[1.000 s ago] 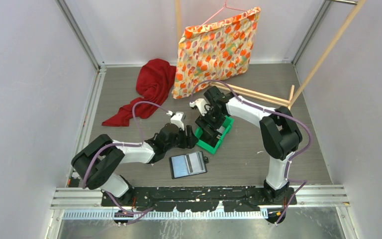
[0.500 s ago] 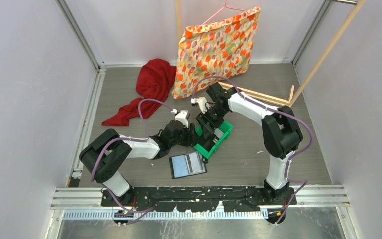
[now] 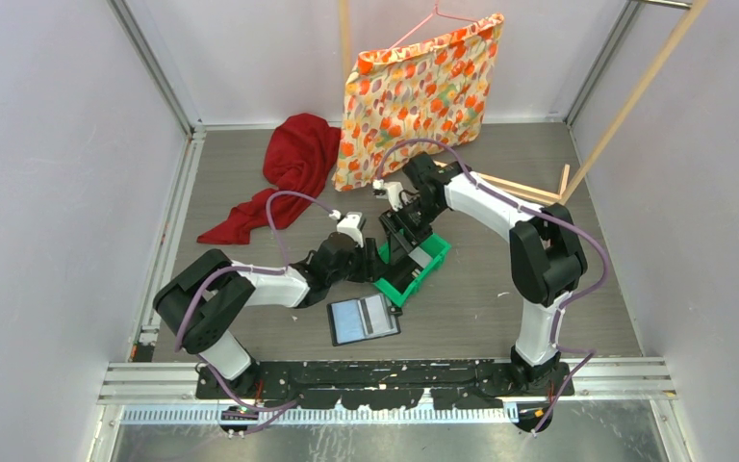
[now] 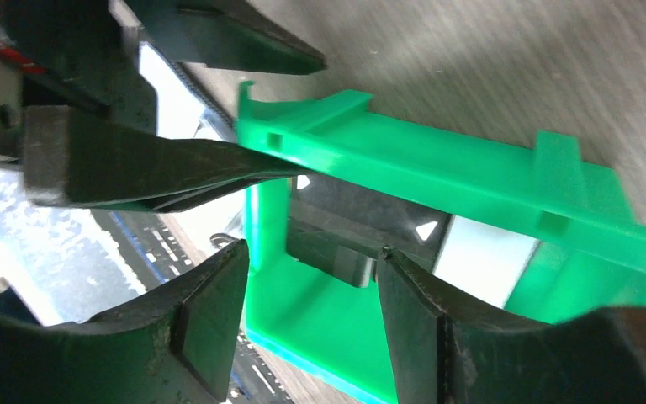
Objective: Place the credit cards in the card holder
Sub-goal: Pick up the credit card from the storage box.
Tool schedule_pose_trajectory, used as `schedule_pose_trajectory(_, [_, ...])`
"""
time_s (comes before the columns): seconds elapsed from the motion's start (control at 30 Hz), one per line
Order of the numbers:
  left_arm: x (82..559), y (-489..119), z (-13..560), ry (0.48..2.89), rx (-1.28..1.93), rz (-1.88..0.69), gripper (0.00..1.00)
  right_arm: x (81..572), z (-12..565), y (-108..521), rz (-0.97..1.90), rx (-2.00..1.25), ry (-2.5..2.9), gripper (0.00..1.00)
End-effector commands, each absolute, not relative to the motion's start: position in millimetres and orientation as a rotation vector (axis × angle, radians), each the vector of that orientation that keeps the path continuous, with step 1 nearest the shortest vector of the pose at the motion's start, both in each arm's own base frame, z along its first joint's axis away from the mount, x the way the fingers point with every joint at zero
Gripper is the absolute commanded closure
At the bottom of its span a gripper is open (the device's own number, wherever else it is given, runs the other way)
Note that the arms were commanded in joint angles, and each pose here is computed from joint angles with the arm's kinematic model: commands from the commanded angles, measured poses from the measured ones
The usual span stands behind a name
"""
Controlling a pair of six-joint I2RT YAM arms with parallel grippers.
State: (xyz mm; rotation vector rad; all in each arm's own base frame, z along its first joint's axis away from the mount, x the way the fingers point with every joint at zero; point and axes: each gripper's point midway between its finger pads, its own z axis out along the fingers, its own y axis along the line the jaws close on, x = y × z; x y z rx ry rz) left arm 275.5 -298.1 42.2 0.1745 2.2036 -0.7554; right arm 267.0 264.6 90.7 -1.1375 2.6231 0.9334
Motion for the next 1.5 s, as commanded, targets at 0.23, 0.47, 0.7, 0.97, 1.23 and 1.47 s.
schedule_pose_trajectory(0.23, [287,-289,106,2.032,0.104,-0.779,0.4,303,56,244,0.646,-1.058,2.695,0.32])
schedule_pose_trajectory(0.47, [258,-259,107,2.121,-0.019,-0.779,0.45,291,46,244,0.706,-1.069,2.735,0.34])
schedule_pose_trajectory(0.7, [237,-258,88,2.211,-0.064,-0.852,0.59,287,45,246,0.734,-1.071,2.747,0.36])
schedule_pose_trajectory(0.97, [235,-298,64,2.323,0.015,-0.975,0.69,284,49,250,0.785,-1.074,2.743,0.37])
schedule_pose_trajectory(1.23, [239,-310,52,2.364,0.031,-0.992,0.7,273,52,254,0.871,-1.089,2.766,0.38])
schedule_pose_trajectory(1.47, [243,-315,49,2.369,0.029,-0.994,0.7,260,70,264,1.031,-1.095,2.74,0.39])
